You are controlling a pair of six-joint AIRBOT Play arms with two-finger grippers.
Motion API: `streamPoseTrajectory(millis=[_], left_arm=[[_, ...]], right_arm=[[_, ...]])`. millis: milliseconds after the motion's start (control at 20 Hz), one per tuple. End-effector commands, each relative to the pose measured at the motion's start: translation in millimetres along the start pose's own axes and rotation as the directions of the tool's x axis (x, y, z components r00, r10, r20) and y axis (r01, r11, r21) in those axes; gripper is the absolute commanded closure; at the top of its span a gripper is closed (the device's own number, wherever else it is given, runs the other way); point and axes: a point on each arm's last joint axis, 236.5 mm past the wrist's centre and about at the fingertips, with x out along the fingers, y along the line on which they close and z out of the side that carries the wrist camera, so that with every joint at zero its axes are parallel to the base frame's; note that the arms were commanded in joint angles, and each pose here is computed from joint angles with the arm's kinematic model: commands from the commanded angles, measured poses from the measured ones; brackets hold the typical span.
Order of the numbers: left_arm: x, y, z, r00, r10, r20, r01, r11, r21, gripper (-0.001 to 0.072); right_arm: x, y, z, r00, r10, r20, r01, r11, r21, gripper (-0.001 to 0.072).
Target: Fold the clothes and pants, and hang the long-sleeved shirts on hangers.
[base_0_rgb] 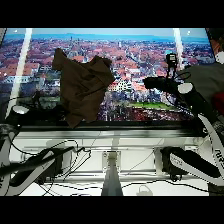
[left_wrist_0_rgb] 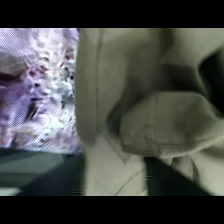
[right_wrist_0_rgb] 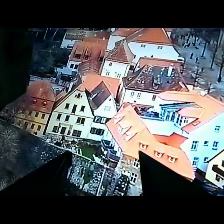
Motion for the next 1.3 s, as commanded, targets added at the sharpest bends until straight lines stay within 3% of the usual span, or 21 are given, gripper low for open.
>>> streamPoseTrajectory(millis=[0, 100, 250, 500, 700, 900, 1100, 1250], left_arm=[[16.3, -9.7, 8.5, 0.997, -0.055, 0.051, 0.055, 0.998, -0.01, 0.0545], [17.6, -22.7, 12.9, 0.994, -0.088, 0.062, 0.086, 0.995, 0.041, 0.0691], [8.1, -36.8, 30.7, 0.99, -0.105, 0.093, 0.095, 0.99, 0.105, 0.0691], [0.7, -44.9, 44.3, 0.986, -0.114, 0.122, 0.098, 0.987, 0.129, 0.0691], [0.9, -43.7, 43.9, 0.987, -0.109, 0.12, 0.093, 0.987, 0.133, 0.069], [1.1, -42.4, 43.5, 0.988, -0.104, 0.118, 0.088, 0.987, 0.137, 0.0691], [1.1, -42.4, 43.5, 0.988, -0.104, 0.118, 0.088, 0.987, 0.137, 0.0691], [1.1, -42.5, 43.5, 0.987, -0.104, 0.118, 0.088, 0.987, 0.136, 0.069]], right_arm=[[6.5, 7.7, 0.0, 0.999, 0.039, -0.037, -0.038, 0.999, 0.025, 0.0232], [19.3, 21.4, 4.1, 0.988, 0.113, -0.106, -0.112, 0.994, 0.017, 0.0177], [48.1, 42.5, 23.8, 0.969, 0.189, -0.157, -0.194, 0.981, -0.013, 0.008], [125.8, 107.7, 18.7, 0.918, 0.278, -0.283, -0.311, 0.947, -0.08, 0.0082], [169.4, 125.2, -11.2, 0.905, 0.217, -0.365, -0.286, 0.947, -0.145, 0.0082], [187.6, 118.7, 4.5, 0.953, 0.14, -0.268, -0.187, 0.97, -0.157, 0.0086], [197.9, 116.3, -0.3, 0.954, 0.133, -0.268, -0.178, 0.972, -0.152, 0.0094], [204.0, 117.6, -5.5, 0.955, 0.13, -0.266, -0.175, 0.972, -0.155, 0.0198]])
